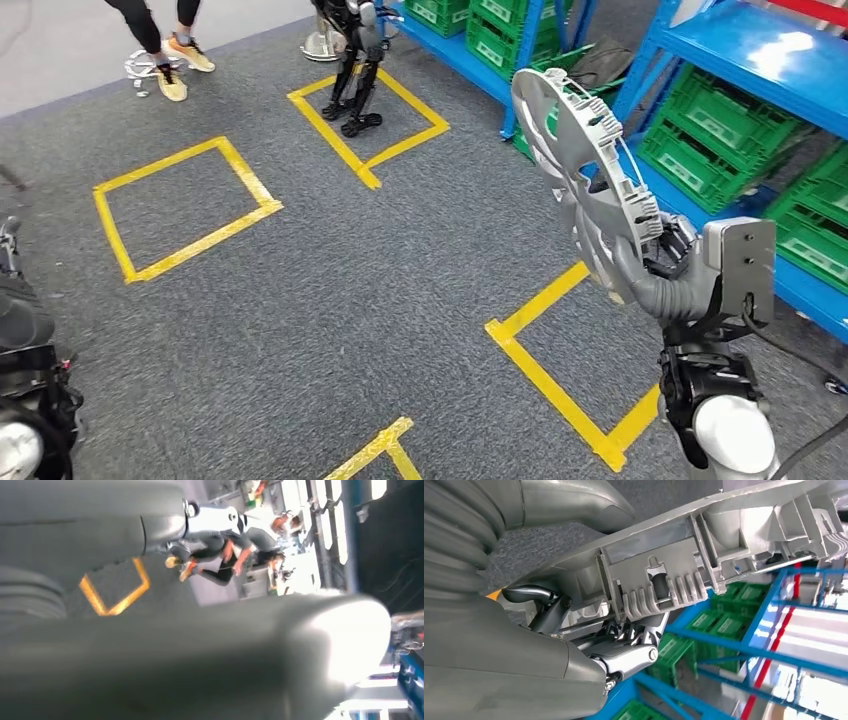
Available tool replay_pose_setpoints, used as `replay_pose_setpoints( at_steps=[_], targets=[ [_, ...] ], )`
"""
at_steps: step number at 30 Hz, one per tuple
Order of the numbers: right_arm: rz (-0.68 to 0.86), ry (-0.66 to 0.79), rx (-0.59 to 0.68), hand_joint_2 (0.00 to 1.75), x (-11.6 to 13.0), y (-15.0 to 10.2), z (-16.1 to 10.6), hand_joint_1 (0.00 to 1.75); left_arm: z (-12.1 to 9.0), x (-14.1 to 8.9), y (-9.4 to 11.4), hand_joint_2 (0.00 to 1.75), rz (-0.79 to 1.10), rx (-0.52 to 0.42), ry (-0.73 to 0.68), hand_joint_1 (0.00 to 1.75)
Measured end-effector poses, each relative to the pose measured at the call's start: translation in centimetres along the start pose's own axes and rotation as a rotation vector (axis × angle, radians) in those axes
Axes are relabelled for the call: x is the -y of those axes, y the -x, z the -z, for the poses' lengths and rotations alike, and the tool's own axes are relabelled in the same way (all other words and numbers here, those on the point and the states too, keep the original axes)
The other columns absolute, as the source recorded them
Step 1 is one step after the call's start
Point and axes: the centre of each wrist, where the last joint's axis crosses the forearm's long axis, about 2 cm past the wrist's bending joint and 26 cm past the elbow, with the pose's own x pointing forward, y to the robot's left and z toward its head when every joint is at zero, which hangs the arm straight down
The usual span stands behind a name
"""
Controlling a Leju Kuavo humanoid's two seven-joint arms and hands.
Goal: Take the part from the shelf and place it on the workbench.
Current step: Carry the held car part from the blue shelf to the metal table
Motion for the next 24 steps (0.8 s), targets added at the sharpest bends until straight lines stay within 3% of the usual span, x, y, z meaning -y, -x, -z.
replay_pose_setpoints(
  at_steps=[11,24],
  targets=[
    [-0.02,0.004,-0.036,1.75,1.9,0.9,0.4,1.75,1.1,-2.4,1.6,0.0,0.037,-0.003,-0.042,0.0],
    [-0.036,0.007,-0.038,1.75,2.4,1.5,0.8,1.75,2.1,-2.6,2.1,0.0,0.036,-0.002,-0.066,0.0]
  ],
)
